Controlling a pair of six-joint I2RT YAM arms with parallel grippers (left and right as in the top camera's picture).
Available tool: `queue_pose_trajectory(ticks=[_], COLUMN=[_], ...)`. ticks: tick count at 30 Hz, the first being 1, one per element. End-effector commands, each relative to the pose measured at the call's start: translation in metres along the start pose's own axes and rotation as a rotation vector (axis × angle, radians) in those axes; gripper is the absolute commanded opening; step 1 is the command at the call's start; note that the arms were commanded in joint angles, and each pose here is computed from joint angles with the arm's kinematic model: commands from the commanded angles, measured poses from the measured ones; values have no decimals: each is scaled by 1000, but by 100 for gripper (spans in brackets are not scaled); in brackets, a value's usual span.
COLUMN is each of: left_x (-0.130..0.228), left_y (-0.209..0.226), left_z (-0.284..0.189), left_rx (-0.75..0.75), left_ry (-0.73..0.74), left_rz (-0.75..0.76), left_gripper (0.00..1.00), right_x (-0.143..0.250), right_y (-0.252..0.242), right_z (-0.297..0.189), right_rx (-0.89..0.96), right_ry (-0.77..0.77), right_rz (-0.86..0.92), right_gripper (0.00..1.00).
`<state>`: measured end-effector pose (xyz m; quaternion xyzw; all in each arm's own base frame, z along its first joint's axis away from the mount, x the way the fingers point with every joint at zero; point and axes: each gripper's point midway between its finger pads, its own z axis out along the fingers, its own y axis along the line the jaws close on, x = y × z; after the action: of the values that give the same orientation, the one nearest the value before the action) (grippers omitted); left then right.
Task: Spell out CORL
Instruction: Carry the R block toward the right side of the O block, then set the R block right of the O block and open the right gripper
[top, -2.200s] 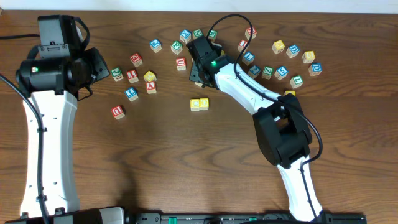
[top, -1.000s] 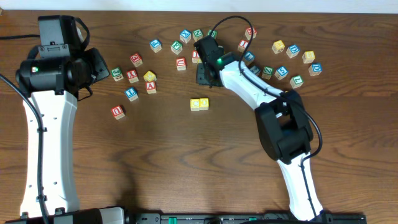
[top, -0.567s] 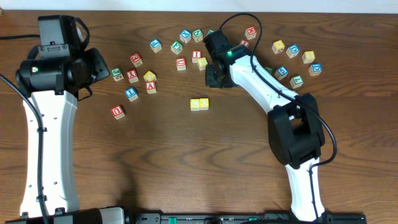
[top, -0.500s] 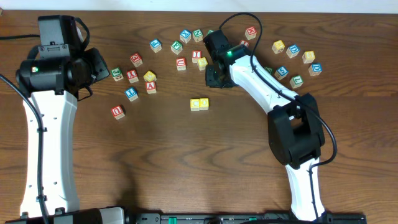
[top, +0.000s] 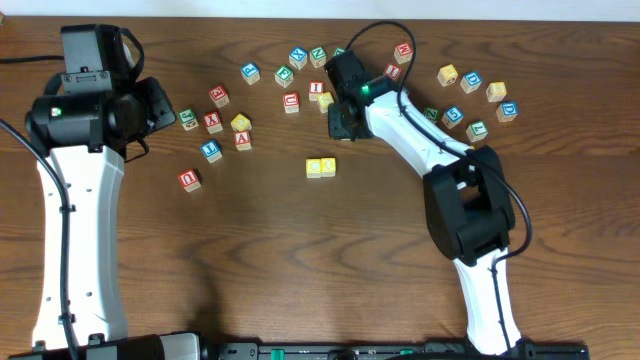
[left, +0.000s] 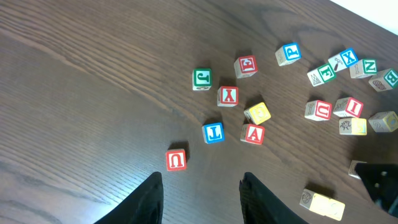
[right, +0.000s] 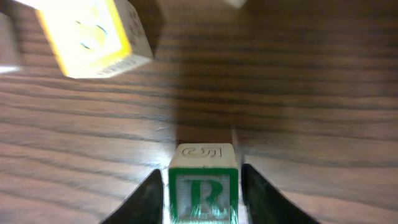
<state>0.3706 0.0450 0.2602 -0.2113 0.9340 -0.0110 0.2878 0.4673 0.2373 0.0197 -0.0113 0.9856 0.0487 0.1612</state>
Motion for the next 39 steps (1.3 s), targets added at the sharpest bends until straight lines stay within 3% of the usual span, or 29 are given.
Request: queue_pose_trajectory(ticks=[1, 4, 18, 28, 39], left_x=[-1, -1, -1, -1, -1], left_y=[2, 2, 2, 2, 2], left_z=[2, 2, 2, 2, 2], left_rx=[-14, -14, -14, -14, -14], left_ry=[1, 1, 0, 0, 1], left_rz=[9, 9, 9, 9, 9], left_gripper=[40, 40, 40, 41, 41], right_x=[6, 5, 8, 66, 73], right_y=[2, 1, 2, 4, -1], right_z=[10, 10, -21, -39, -37], right_rx=[4, 7, -16, -5, 109], right_ry=[20, 18, 42, 262, 234], right_rz=[-16, -15, -12, -44, -18], right_gripper=[29, 21, 18, 17, 16])
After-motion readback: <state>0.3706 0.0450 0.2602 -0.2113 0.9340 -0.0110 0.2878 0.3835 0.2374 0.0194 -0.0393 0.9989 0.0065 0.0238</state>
